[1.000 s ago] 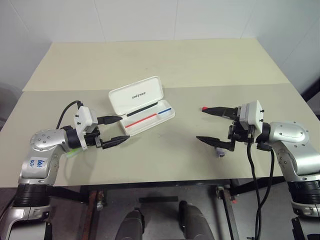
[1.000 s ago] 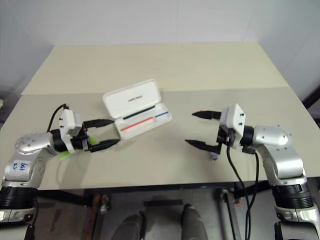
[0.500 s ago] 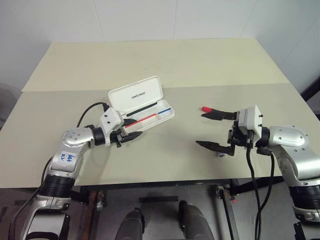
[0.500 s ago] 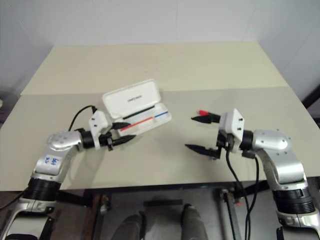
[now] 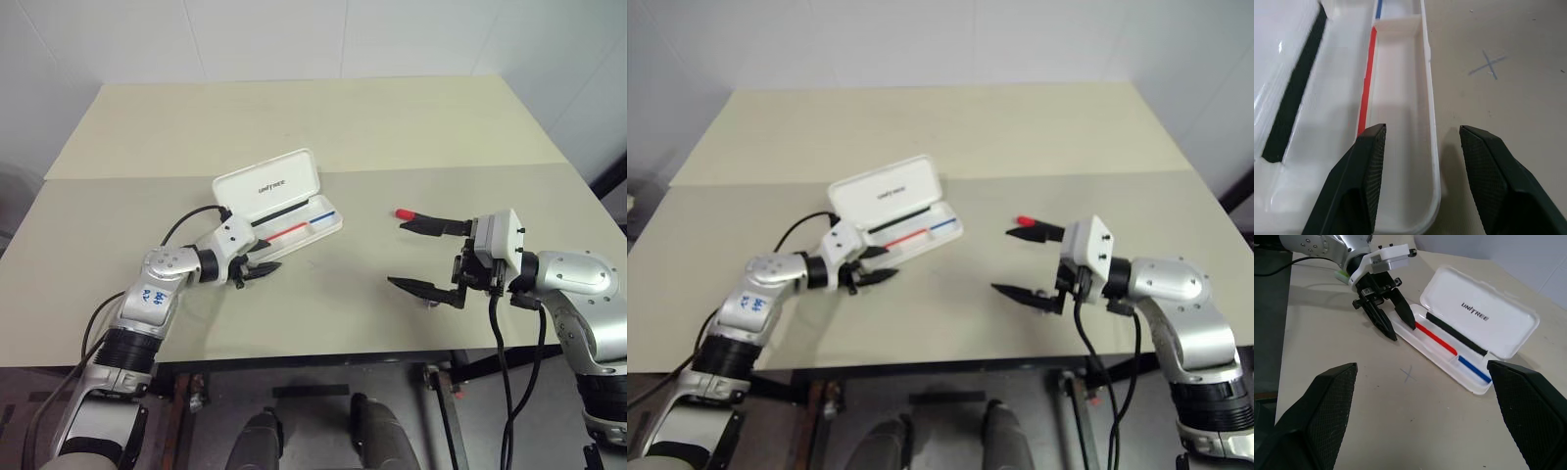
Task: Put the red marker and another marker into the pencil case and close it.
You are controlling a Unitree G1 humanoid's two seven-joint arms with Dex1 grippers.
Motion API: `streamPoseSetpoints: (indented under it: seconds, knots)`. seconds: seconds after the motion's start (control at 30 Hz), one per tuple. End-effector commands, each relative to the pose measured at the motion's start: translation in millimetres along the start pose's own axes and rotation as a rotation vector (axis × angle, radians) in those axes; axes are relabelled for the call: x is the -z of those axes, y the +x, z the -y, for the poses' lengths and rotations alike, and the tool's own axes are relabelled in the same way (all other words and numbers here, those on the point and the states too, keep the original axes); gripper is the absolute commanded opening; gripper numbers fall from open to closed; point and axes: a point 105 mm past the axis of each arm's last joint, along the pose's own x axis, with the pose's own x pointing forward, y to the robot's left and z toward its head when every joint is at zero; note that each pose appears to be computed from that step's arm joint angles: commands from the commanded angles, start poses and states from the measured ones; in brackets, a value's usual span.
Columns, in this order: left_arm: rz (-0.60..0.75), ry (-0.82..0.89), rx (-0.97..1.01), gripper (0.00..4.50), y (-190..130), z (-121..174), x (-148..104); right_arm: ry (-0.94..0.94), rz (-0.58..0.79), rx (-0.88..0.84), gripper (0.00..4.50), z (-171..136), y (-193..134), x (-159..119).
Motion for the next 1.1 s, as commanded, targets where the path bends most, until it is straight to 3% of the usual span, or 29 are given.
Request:
streamPoseSetpoints:
  seconds: [0.03, 0.2, 0.47, 0.63, 0.9, 1.1]
  knots:
    - [-0.026, -0.02, -0.002, 2.52, 3, -6, 1, -0.057, 0.034, 0.032, 4.5, 2, -5, -17]
    - [-0.056, -0.014, 0.055, 2.52, 8, 0, -1, -0.069, 0.04, 0.051, 4.5, 3, -5, -19]
    - [-0.109, 0.002, 0.158, 0.03, 17, 14, -1, -0.08, 0.042, 0.064, 4.5, 4, -6, -21]
    - [-0.109, 0.02, 0.202, 0.03, 20, 22, 1, -0.081, 0.038, 0.068, 4.5, 4, -6, -21]
    - [0.062, 0.18, 0.403, 0.03, 14, 46, -36, -0.077, 0.037, 0.065, 4.5, 6, -4, -21]
    - [0.081, 0.257, 0.471, 0.03, 6, 52, -41, -0.086, 0.038, 0.069, 4.5, 9, -7, -24]
